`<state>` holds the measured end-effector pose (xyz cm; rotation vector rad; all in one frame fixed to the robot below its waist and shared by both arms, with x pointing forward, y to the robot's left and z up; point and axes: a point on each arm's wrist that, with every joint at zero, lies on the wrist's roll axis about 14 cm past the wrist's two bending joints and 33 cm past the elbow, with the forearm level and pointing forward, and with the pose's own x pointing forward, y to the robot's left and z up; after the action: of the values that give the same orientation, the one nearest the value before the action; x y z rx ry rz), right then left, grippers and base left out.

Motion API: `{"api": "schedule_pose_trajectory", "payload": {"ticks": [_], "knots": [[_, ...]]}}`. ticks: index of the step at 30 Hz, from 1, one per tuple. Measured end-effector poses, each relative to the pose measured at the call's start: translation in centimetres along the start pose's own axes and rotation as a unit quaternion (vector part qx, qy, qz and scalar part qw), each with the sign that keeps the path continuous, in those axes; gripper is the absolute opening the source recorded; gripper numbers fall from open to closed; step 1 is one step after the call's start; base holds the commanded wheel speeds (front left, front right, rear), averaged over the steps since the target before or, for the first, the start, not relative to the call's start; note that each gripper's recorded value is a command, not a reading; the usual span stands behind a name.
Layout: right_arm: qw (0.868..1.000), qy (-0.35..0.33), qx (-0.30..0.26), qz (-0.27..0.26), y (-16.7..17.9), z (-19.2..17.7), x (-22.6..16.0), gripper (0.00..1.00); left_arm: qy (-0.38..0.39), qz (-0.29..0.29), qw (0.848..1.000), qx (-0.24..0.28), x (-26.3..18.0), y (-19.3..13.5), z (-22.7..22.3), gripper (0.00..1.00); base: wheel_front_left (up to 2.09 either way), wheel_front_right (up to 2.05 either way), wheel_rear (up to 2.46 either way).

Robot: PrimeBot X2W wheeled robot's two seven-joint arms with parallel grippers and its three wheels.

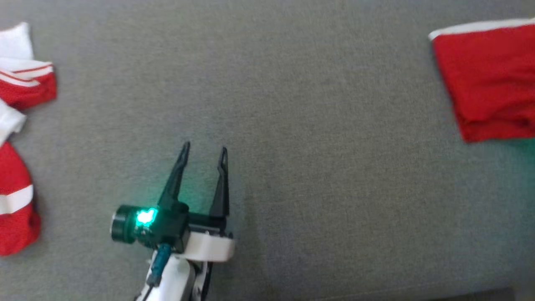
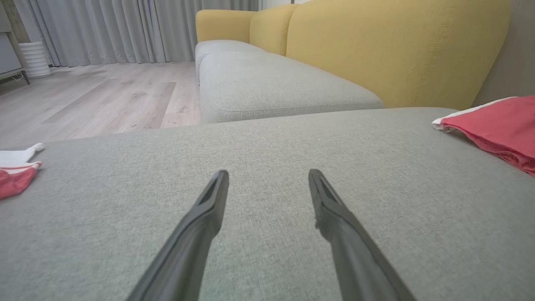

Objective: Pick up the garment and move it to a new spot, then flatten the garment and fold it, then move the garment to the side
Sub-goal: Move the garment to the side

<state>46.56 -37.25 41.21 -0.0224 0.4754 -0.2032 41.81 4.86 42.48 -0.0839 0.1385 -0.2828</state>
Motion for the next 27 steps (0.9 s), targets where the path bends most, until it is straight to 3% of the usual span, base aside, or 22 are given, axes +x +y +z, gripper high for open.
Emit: {"api": "schedule_pose_trajectory", "payload": {"ticks": [2,4,5,9,12,16,21,27], "knots": [[1.0,0.0,-0.007,-0.016,-1.2,0.2,0.3,0.0,0.001,-0.003,1.0,-0.002,0.7,0.0,-0.2,1.0,0.0,0.0,0.0],[0.999,-0.006,-0.022,-0.029,-2.2,0.5,0.5,0.73,0.001,-0.009,1.0,-0.004,1.2,-0.2,-0.4,1.0,0.0,0.0,0.0],[0.999,-0.013,-0.031,-0.036,-2.6,0.9,0.5,1.0,0.001,-0.01,1.0,-0.004,1.4,-0.2,-0.4,1.0,0.0,0.0,0.0],[0.995,-0.054,-0.074,-0.046,-3.3,2.8,0.1,1.0,-0.008,-0.011,1.0,-0.001,1.2,-0.3,0.4,1.0,0.0,0.0,0.0],[0.992,-0.084,-0.083,-0.032,-1.8,3.8,-0.4,1.0,-0.021,-0.008,1.0,0.0,0.6,-0.3,1.6,1.0,0.0,0.0,0.0],[0.992,-0.111,-0.058,0.022,3.8,3.4,-1.5,1.0,-0.032,0.003,0.999,-0.004,-1.1,-0.3,2.8,1.0,0.0,0.0,0.0],[0.989,-0.1,-0.031,0.106,11.2,-0.7,-5.2,1.0,-0.035,0.026,0.999,-0.009,-4.4,0.0,3.3,1.0,0.0,0.0,0.0],[0.972,-0.124,0.027,0.197,18.8,-2.1,-11.0,1.0,-0.052,0.063,0.997,-0.009,-8.5,1.1,4.2,1.0,0.0,0.0,0.0]]}}
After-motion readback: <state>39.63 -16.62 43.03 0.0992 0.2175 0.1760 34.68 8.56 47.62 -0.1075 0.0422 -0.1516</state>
